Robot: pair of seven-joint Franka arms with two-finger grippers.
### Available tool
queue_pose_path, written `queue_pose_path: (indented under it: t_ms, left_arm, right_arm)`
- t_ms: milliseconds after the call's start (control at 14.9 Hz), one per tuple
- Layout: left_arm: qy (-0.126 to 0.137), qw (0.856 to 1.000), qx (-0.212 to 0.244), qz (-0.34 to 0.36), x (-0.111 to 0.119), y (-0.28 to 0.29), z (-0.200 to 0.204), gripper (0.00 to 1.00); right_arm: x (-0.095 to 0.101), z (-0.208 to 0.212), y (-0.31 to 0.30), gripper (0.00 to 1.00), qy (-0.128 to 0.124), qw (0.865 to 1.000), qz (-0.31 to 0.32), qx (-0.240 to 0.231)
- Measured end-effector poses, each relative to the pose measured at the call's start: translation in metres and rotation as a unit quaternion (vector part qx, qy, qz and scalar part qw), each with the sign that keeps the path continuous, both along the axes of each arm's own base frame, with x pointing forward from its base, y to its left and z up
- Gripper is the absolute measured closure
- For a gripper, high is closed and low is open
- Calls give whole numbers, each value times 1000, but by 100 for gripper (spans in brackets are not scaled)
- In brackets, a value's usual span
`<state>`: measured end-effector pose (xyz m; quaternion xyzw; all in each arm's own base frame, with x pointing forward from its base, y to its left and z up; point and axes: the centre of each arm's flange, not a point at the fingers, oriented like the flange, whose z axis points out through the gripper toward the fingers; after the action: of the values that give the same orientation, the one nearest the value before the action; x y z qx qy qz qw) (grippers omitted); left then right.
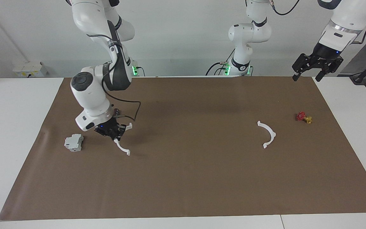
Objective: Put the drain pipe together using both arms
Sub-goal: 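Carry the half-ring with the right gripper toward the table center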
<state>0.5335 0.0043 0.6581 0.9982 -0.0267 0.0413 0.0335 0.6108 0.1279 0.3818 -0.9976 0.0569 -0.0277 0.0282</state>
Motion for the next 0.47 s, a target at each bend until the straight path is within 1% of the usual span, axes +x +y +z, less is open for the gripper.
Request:
queue_pose_path:
  t_ms: [201, 334, 468]
  left_arm:
    - [0, 1000, 0, 0, 0, 0, 0, 0]
    - [0, 1000, 0, 0, 0, 0, 0, 0]
    - [0, 1000, 0, 0, 0, 0, 0, 0]
  right_arm:
    - [-23, -1, 84, 79, 1, 1000, -14, 4]
    - [-41, -3, 135, 79, -3, 1000, -12, 9]
    - [-57, -8, 178, 79, -14, 1000, -9, 17]
